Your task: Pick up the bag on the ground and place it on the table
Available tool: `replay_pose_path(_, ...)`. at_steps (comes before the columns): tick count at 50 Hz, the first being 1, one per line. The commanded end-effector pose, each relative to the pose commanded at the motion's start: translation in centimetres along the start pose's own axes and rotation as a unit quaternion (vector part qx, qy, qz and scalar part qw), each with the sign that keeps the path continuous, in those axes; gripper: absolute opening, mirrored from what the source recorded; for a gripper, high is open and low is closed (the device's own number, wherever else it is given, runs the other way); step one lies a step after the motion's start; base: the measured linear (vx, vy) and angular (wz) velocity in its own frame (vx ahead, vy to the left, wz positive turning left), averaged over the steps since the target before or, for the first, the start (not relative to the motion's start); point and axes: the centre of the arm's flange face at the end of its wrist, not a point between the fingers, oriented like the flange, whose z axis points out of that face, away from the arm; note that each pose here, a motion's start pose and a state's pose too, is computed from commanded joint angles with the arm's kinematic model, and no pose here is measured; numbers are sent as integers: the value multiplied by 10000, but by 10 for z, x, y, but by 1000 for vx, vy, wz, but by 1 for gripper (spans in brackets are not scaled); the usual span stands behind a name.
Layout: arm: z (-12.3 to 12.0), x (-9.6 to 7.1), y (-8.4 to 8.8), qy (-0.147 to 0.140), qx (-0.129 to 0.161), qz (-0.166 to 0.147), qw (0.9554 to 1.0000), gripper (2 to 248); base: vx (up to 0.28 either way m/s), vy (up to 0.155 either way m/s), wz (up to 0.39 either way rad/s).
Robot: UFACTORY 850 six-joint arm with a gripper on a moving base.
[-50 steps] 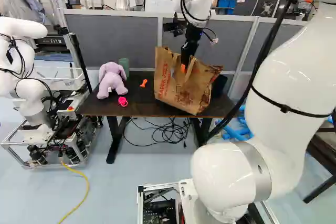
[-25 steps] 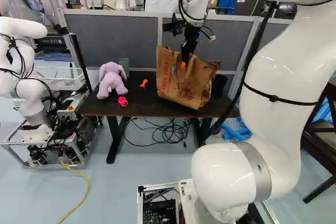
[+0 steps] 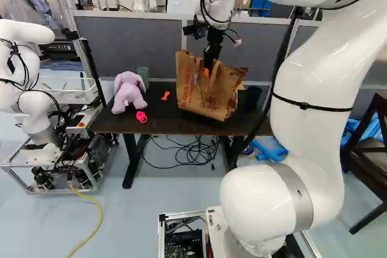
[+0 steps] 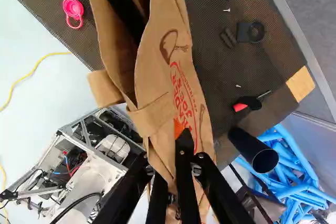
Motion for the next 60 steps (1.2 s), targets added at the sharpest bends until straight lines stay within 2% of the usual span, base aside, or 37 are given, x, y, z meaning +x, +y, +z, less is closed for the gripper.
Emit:
replay_pose_path(19,18,12,8,-81,71,-14,9999,21,0,0,0)
replay_pose_path(51,69,21,16,-399,334,-8,9986,21,0,0,0)
replay_pose_path(60,75,22,17,-432,362,-7,9984,21,0,0,0)
